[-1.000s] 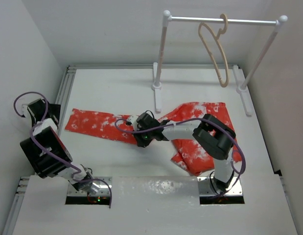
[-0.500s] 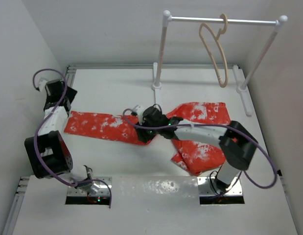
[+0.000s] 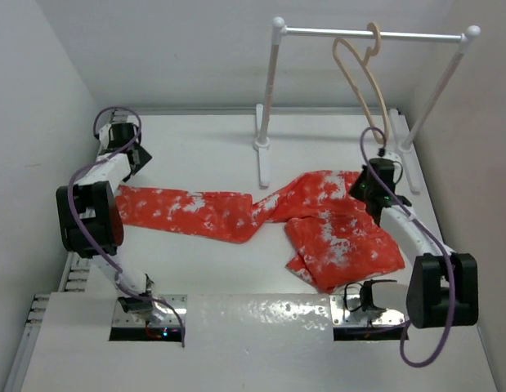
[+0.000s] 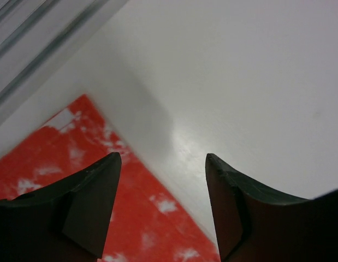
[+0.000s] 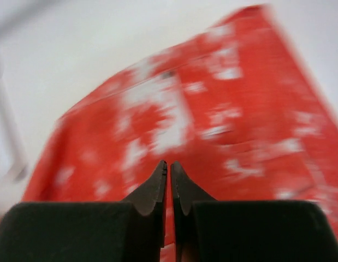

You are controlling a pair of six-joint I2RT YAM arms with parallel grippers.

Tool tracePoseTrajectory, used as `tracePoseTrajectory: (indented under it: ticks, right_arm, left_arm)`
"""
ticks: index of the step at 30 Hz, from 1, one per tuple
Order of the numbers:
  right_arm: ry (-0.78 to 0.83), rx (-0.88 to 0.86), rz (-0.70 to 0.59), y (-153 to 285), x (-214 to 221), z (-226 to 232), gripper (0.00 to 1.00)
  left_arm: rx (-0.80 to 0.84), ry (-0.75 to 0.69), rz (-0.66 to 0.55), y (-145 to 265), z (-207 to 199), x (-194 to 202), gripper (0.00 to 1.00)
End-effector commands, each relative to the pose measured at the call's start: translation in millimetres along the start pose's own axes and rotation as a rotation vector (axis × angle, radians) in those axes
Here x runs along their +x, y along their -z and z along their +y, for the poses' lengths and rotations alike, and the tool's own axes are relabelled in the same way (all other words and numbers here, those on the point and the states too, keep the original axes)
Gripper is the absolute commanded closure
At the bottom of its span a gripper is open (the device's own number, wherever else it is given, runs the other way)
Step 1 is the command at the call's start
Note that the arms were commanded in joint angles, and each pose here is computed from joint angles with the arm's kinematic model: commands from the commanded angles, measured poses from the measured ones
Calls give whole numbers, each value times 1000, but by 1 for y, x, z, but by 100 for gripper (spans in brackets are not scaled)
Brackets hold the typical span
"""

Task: Place the trousers on the hanger
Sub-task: Flatten out the trousers at the center of the board.

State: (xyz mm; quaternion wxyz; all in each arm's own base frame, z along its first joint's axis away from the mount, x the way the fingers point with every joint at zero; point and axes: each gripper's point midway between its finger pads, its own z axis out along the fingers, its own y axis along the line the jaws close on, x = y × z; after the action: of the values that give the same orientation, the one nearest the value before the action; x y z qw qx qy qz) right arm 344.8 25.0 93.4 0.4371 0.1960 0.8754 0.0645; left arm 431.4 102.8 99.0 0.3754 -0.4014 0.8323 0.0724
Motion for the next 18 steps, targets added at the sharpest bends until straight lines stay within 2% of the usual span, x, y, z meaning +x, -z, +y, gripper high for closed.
tracePoseTrajectory:
  ticks: [1, 2, 4, 5, 6, 7, 12, 18]
  right_arm:
    - [-167, 172, -44, -9, -4, -62, 94]
    - [-207, 199, -73, -13, -4, -73, 83]
    - [-278, 265, -82, -23, -9, -99, 70]
    - [-317, 295, -85, -26, -14, -114, 55]
    - [-339, 311, -39, -36, -5, -121, 49]
    - [-398, 316, -55, -41, -14, -129, 42]
    - [-469, 342, -51, -65, -12, -138, 31]
    - [-463, 410, -41, -87, -12, -156, 30]
  left_arm:
    - [-101, 7, 60, -11, 49, 15, 40]
    - [-77, 34, 69, -13, 50, 14, 40]
    - [-108, 31, 67, -20, 53, 13, 41]
    - [-129, 27, 80, -22, 56, 16, 41]
    - [-138, 32, 77, -25, 57, 13, 41]
    - [-150, 38, 88, -31, 61, 16, 41]
    - [-138, 56, 114, -47, 59, 24, 41]
    - [-135, 54, 117, -59, 52, 27, 41]
